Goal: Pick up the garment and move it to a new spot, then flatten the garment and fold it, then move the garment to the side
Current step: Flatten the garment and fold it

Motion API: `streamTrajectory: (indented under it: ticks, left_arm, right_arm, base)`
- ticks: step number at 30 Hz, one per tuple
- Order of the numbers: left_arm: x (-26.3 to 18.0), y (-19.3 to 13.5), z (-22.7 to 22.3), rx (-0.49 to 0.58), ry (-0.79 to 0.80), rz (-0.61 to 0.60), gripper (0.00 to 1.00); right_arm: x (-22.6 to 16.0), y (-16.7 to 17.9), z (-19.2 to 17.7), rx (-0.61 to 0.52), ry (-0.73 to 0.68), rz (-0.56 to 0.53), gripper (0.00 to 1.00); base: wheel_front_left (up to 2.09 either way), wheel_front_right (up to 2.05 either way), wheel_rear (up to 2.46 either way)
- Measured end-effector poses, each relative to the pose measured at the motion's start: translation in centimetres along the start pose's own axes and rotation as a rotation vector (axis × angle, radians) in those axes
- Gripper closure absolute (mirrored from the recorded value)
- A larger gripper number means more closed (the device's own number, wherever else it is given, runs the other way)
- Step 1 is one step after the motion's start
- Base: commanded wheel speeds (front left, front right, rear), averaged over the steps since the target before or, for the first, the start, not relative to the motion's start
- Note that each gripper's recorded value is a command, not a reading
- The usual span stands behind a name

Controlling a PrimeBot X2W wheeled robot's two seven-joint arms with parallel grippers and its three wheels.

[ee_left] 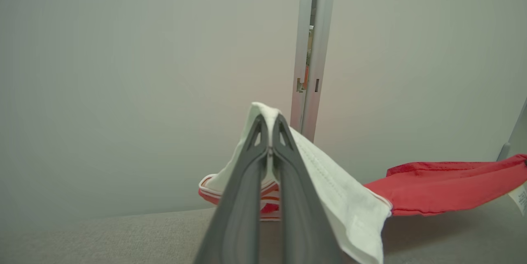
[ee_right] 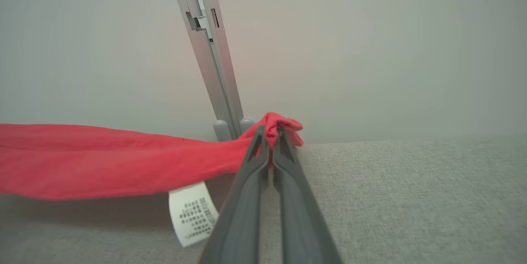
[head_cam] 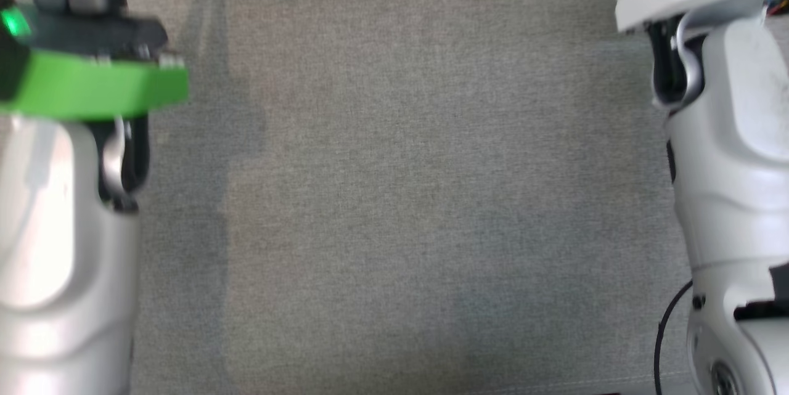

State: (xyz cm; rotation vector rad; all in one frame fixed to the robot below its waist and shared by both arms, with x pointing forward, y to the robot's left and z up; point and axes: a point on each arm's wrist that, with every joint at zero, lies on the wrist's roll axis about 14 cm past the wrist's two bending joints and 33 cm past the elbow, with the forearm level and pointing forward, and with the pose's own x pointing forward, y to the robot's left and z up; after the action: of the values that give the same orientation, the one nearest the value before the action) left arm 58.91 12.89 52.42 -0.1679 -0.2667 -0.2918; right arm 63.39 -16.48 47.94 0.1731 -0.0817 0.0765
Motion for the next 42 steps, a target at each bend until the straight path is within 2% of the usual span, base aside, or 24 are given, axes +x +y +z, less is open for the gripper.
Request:
streamTrajectory:
  ticks: [15,23,28,33,42]
  left_arm:
    - [-12.6,-2.5,3.5,-0.137,0.041,0.131,1.0]
    - [-18.1,-4.4,6.0,-0.158,0.051,0.162,1.0]
    - [-20.4,-4.7,7.2,-0.159,0.046,0.195,1.0]
    - [-22.0,-4.7,6.6,-0.18,0.083,0.225,1.0]
    - [-21.0,-5.4,4.2,-0.204,0.148,0.19,1.0]
  right_arm:
    - [-12.2,-1.6,2.7,0.149,-0.001,-0.088,1.0]
    - [-19.2,-2.6,4.6,0.212,-0.002,-0.138,1.0]
    - [-23.0,-3.1,4.1,0.243,0.036,-0.167,1.0]
    - [-24.5,-2.6,3.0,0.265,0.092,-0.163,1.0]
    - [-23.5,-1.6,0.9,0.271,0.165,-0.137,1.0]
  base:
    - [0.0,0.0,0.0]
    - [0.0,0.0,0.0]
    - [0.0,0.0,0.0]
    - [0.0,0.0,0.0]
    - [0.0,0.0,0.0]
